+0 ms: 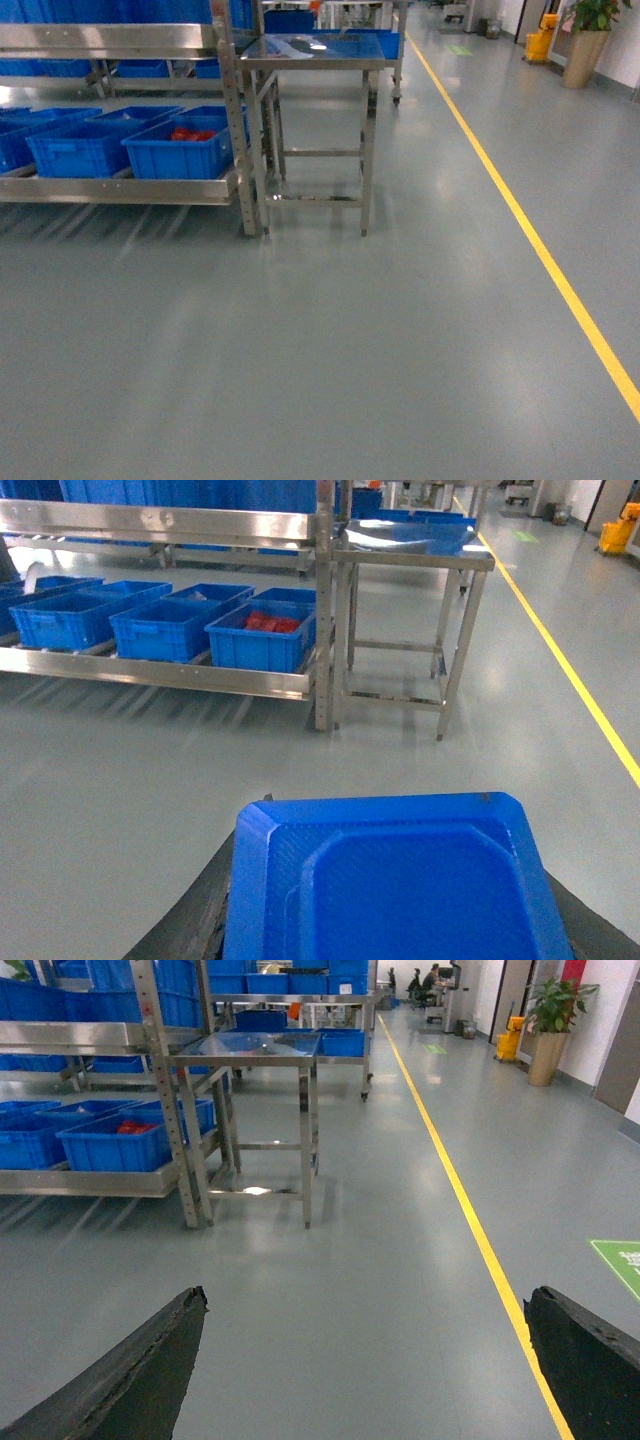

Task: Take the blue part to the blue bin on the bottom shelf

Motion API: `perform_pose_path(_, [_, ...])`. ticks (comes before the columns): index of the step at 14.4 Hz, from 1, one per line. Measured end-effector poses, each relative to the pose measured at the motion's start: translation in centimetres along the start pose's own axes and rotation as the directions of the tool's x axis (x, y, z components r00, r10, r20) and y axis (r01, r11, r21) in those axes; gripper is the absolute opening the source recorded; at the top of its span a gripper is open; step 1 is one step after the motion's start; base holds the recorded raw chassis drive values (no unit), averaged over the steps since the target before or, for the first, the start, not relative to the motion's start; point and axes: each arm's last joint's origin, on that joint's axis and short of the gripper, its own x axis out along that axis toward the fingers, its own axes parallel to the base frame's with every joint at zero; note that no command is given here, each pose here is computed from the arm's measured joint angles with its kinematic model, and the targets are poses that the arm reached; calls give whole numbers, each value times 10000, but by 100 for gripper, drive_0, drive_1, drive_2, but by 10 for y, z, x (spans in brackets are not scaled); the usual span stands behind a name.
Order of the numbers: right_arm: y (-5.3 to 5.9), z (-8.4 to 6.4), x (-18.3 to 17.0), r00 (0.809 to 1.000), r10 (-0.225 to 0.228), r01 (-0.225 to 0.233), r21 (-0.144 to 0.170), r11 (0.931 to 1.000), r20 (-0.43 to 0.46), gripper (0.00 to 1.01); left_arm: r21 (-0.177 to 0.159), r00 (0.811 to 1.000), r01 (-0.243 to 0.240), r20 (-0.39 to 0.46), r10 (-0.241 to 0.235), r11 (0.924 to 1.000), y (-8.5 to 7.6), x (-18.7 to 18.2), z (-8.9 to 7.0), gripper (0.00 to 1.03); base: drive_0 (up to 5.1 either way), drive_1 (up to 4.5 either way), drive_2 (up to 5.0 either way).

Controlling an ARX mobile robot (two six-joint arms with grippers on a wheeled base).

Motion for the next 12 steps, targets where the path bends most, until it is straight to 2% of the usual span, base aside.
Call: perform_pose_path(12, [0, 0, 0, 10000, 4, -4, 4, 10000, -15, 98, 17, 10000, -2, -38, 2, 10000, 0, 0, -1, 44, -3, 430, -437])
